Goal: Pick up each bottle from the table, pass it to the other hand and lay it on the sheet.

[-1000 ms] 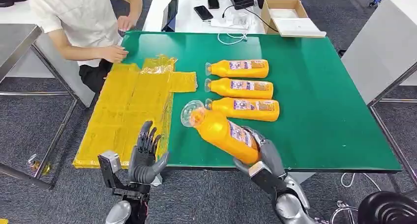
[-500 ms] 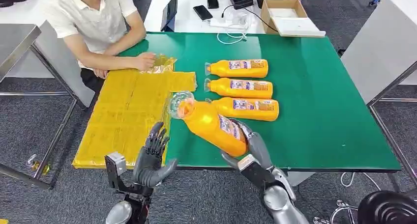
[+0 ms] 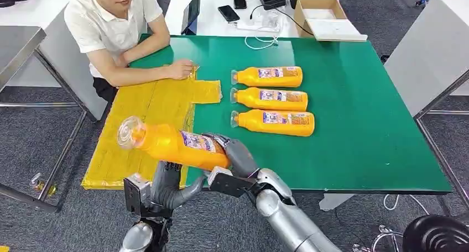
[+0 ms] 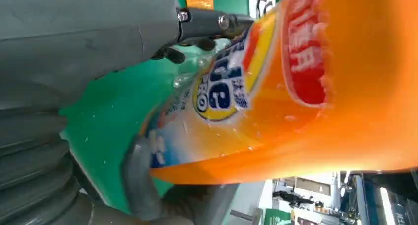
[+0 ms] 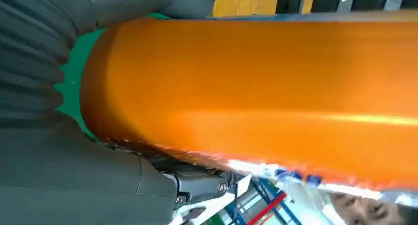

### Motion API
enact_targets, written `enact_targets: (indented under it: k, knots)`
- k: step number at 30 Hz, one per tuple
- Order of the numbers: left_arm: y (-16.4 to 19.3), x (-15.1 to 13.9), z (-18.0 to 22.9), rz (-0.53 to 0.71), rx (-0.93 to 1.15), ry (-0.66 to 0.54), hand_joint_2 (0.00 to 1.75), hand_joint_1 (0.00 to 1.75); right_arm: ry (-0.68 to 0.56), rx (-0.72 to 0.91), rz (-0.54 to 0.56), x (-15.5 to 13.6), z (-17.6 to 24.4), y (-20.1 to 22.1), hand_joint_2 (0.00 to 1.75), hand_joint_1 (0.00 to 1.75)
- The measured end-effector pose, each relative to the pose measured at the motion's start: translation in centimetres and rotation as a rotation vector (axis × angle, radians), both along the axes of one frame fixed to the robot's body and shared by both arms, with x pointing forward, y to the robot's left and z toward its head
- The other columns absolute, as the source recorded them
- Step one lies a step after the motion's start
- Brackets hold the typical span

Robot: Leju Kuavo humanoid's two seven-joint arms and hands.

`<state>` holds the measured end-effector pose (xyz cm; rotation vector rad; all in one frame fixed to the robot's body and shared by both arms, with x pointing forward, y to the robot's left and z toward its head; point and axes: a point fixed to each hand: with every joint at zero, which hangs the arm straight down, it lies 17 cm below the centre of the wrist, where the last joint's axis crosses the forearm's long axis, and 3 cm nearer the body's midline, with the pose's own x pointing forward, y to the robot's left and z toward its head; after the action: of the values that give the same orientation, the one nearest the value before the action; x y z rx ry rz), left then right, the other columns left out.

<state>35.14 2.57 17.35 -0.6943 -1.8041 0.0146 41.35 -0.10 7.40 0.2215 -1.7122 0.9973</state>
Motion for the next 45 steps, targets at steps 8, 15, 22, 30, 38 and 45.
enact_targets:
  k: [8,15,22,30,38,45]
  knots:
    - [0.1,0.2,0.2,0.004,0.004,-0.007,1.75,0.0,0.009,-0.02,0.037,-0.8,-0.7,1.3,1.75,1.75]
    - [0.2,0.5,0.5,0.016,0.007,-0.019,1.75,0.0,0.005,-0.043,0.068,-1.4,-1.1,2.2,1.75,1.75]
    - [1.8,2.2,0.5,0.098,-0.077,0.051,1.75,0.0,-0.004,-0.054,0.095,-2.3,-1.4,3.4,1.75,1.75]
    - [2.8,2.5,0.7,-0.003,-0.334,0.183,1.75,1.75,0.004,-0.036,0.145,-3.2,-1.3,5.4,1.75,1.75]
    - [4.2,3.3,0.2,0.059,-0.318,0.184,1.75,1.75,-0.007,-0.051,0.159,-4.0,-1.9,6.4,0.0,0.0]
    - [5.0,3.5,0.2,0.08,-0.32,0.179,1.75,1.75,-0.014,-0.017,0.167,-4.9,-1.8,6.6,0.0,0.0]
